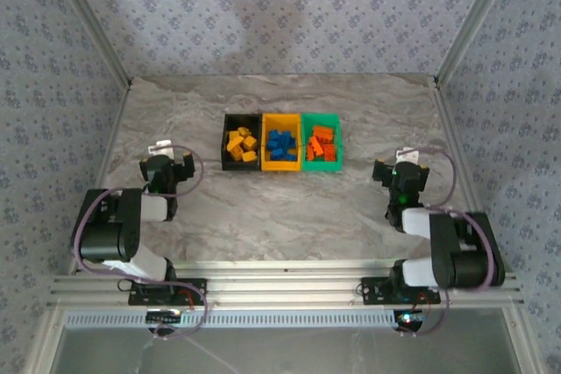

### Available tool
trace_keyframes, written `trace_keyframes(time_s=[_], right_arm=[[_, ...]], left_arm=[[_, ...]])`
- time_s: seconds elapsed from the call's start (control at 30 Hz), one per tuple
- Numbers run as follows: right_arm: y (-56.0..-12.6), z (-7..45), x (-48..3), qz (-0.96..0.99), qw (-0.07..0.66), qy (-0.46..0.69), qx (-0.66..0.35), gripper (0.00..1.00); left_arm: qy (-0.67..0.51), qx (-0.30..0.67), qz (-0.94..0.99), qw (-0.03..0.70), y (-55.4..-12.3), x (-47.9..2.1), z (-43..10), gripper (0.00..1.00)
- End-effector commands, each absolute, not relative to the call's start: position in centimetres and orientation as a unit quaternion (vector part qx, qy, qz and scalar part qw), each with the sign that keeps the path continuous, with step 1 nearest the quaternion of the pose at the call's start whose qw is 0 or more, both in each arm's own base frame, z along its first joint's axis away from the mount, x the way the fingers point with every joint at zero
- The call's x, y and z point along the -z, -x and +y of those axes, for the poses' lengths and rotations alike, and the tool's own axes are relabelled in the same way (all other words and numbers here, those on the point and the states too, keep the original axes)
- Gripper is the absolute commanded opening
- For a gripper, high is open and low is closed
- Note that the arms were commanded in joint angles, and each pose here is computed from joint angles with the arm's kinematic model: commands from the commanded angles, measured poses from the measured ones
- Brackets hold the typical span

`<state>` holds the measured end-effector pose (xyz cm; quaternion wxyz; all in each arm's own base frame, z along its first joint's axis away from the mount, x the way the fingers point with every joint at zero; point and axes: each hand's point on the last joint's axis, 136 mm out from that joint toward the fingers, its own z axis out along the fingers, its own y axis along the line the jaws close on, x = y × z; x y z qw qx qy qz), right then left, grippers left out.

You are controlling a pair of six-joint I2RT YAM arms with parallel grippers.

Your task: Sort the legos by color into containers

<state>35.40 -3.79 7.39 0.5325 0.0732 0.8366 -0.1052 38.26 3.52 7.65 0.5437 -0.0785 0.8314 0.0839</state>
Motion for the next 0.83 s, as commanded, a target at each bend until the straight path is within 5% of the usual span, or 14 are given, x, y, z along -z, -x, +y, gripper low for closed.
trace_keyframes(time_s=[0.0,0.8], right_arm=[[-38.44,-3.0,-9.13,0.804,0.583,-0.048,0.11,1.0],[-38.58,-3.62,-8.8,0.822,0.56,-0.063,0.089,1.0]], left_arm=[[0.093,-0.086,0.815,0.566,-39.07,-9.27,3.69,1.0],[0.092,-0.085,0.815,0.565,-39.12,-9.28,3.68,1.0]])
